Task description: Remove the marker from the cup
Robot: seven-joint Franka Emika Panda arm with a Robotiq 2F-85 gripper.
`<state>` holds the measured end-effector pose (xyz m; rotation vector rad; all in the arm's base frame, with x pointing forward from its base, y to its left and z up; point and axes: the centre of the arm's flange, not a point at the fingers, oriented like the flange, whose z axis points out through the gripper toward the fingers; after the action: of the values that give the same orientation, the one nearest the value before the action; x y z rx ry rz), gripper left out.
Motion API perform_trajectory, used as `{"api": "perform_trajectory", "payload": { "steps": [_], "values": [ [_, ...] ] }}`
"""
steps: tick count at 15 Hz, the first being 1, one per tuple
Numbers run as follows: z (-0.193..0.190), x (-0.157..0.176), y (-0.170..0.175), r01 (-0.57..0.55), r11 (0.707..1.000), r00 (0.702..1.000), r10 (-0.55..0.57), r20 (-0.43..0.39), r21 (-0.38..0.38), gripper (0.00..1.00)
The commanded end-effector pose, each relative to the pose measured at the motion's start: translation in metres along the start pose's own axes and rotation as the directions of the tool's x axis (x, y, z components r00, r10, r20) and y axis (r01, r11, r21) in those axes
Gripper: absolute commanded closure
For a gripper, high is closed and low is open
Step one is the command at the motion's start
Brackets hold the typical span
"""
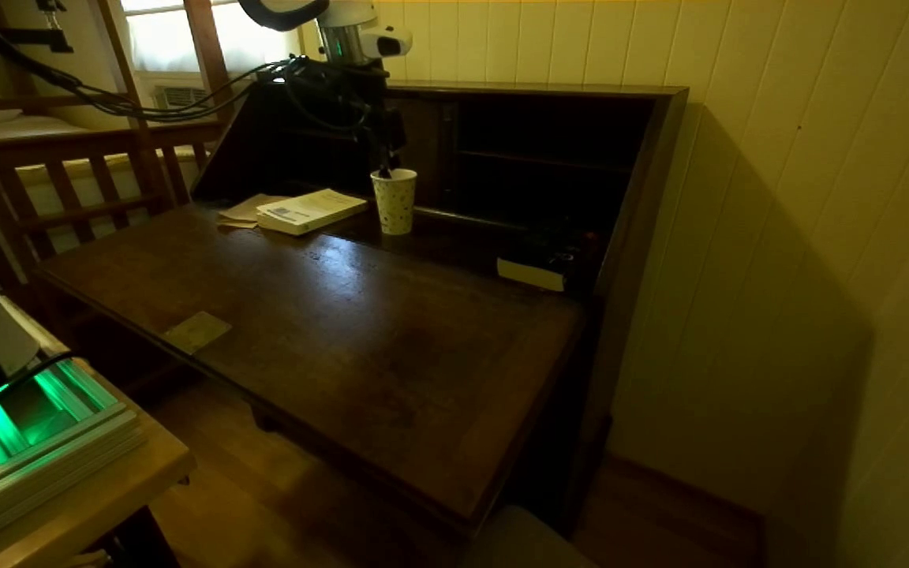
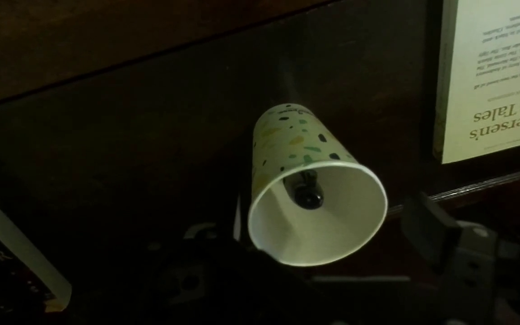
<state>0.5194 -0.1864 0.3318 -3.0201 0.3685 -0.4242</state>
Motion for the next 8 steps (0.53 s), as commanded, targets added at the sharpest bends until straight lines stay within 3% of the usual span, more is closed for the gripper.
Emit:
{"api": "perform_trajectory", "payload": {
  "steps": [1,2,4,5,6,8],
  "values": [
    [0.0086,0.0096,-0.0005,-0.019,1.000,1.000,0.019,-0.012,0.002,0.21],
    [0.0097,0.0096,-0.0007,-0.017,1.000,1.000,0.017,-0.009,0.002,0.35],
    [0.0131,0.0098,-0.0002,-0.017,1.000,1.000,0.017,-0.006,0.001,0.30],
    [0.0142,0.0098,-0.0002,-0.018,1.000,1.000,0.018,-0.003,0.001,0.41],
    [0.0152,0.0098,0.0000,-0.018,1.000,1.000,0.018,-0.003,-0.001,0.41],
    [0.0177,0.0101,0.0015,-0.018,1.000,1.000,0.018,-0.003,-0.004,0.51]
  ]
}}
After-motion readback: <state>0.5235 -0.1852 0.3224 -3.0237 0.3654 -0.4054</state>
